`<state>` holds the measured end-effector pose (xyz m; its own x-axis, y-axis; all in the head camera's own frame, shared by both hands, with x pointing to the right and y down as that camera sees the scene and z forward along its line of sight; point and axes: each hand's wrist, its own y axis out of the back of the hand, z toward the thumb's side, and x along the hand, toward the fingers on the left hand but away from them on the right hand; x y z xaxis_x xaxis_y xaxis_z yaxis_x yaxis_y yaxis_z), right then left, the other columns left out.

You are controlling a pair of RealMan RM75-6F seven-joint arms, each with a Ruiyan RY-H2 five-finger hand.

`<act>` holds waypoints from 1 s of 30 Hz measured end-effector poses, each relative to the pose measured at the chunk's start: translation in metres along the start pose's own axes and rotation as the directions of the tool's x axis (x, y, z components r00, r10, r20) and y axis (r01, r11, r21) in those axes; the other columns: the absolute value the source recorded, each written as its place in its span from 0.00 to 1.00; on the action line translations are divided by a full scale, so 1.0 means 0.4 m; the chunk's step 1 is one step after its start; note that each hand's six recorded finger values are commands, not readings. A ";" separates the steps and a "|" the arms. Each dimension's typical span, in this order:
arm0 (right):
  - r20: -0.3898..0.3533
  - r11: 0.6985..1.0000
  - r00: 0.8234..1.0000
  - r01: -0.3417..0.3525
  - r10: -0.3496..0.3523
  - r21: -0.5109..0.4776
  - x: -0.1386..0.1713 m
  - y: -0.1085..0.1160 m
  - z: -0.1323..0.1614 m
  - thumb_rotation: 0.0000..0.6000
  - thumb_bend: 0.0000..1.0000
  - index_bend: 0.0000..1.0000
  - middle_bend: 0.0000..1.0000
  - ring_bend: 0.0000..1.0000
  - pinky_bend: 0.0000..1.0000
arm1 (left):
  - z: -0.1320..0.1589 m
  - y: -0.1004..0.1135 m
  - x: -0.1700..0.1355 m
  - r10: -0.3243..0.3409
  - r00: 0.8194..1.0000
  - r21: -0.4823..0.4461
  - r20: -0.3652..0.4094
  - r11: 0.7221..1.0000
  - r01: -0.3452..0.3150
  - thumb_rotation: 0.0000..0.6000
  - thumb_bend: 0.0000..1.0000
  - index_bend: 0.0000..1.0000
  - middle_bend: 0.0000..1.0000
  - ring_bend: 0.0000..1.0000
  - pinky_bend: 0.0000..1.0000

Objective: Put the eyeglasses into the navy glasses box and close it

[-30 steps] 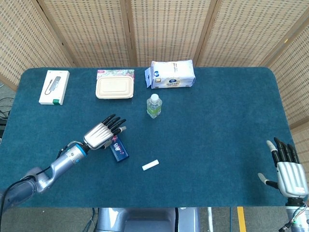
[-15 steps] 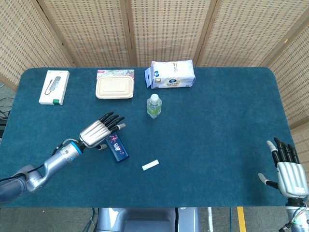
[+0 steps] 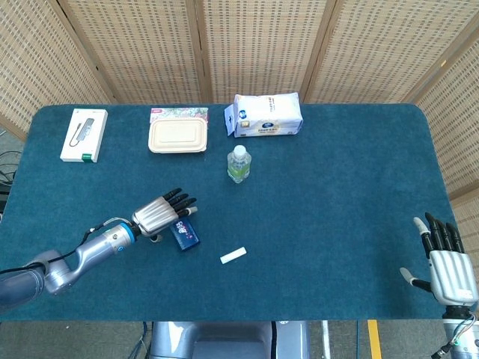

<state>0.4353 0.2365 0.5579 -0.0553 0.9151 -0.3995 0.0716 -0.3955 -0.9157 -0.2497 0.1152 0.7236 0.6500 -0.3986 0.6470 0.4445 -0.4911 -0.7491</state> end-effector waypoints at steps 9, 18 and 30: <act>-0.001 1.000 1.000 -0.002 0.002 -0.003 -0.002 -0.001 0.000 1.00 0.21 0.01 0.00 0.00 0.00 | 0.026 0.009 0.043 0.019 1.000 -0.001 0.022 1.000 -0.019 1.00 0.26 0.21 0.01 0.00 0.08; -0.002 1.000 1.000 -0.001 0.001 -0.002 0.000 0.000 -0.001 1.00 0.21 0.01 0.00 0.00 0.00 | 0.034 -0.007 0.053 -0.005 1.000 -0.033 0.021 0.999 0.006 1.00 0.34 0.52 0.28 0.24 0.28; -0.002 1.000 1.000 -0.001 0.001 -0.003 0.000 0.000 -0.001 1.00 0.21 0.01 0.00 0.00 0.00 | 0.033 0.002 0.055 0.041 0.999 -0.015 0.014 0.999 -0.041 1.00 0.22 0.48 0.23 0.26 0.33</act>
<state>0.4355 0.2364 0.5581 -0.0536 0.9149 -0.4001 0.0746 -0.3959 -0.9153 -0.2270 0.1163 0.7353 0.6766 -0.4075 0.6134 0.4078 -0.4862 -0.7728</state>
